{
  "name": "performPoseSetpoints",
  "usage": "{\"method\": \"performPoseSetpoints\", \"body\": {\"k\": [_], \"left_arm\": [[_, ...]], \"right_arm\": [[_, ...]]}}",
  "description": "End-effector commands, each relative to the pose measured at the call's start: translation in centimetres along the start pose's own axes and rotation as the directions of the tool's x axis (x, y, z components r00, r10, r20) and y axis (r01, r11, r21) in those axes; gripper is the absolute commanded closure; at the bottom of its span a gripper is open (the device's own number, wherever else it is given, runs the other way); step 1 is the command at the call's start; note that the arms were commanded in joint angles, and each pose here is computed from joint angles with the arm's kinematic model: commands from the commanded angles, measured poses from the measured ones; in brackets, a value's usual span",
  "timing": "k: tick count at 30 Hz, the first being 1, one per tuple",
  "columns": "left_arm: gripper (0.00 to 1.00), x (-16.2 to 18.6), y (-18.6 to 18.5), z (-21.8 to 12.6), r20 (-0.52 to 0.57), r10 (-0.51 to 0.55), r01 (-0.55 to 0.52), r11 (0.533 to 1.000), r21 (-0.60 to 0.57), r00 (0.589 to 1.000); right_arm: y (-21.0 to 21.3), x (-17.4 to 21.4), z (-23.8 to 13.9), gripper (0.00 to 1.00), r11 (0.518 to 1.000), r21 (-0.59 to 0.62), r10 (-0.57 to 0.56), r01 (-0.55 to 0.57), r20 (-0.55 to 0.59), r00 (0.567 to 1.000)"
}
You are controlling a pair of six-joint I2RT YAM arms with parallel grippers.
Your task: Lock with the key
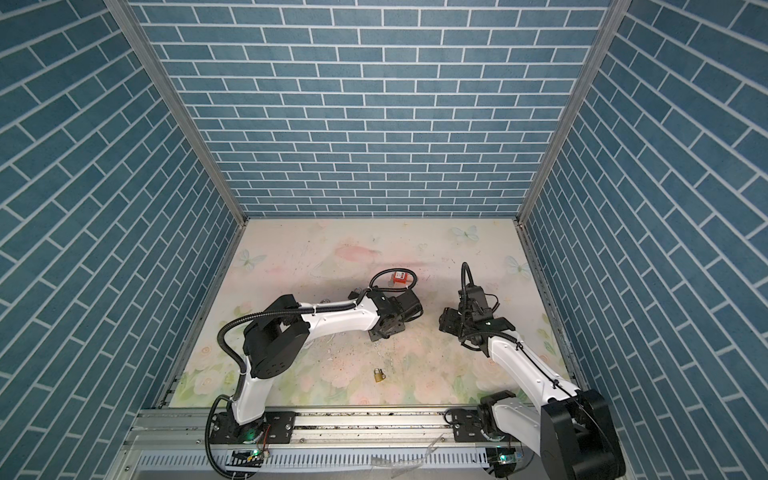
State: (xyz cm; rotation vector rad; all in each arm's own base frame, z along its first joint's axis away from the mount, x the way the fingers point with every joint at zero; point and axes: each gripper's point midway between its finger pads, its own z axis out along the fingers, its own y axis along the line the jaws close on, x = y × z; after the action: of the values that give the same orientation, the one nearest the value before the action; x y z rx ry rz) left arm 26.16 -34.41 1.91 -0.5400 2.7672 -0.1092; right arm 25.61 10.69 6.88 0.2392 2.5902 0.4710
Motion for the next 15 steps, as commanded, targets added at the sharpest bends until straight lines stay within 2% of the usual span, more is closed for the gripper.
{"method": "performPoseSetpoints", "body": {"k": [1,7,11,15], "left_arm": [[0.4,2.8,2.0,2.6,-0.1,-0.07,0.058,0.992,-0.116,0.993],[0.42,3.1,2.1,2.9,-0.11,-0.091,0.07,0.98,-0.186,0.99],[0.52,3.2,3.0,2.8,-0.096,-0.124,0.1,0.968,-0.228,0.988],[0.54,3.3,3.6,2.9,-0.087,-0.152,0.126,0.959,-0.253,0.985]], "right_arm": [[0.8,-1.0,-0.5,0.33,0.999,-0.032,-0.016,0.016,0.026,1.0],[0.9,-1.0,-0.6,0.33,0.999,-0.04,-0.023,0.024,0.026,0.999],[0.9,-1.0,-0.6,0.33,0.999,-0.044,-0.022,0.023,0.024,0.999],[0.9,-0.8,-0.5,0.34,0.998,-0.051,-0.021,0.022,0.022,1.0]]}}
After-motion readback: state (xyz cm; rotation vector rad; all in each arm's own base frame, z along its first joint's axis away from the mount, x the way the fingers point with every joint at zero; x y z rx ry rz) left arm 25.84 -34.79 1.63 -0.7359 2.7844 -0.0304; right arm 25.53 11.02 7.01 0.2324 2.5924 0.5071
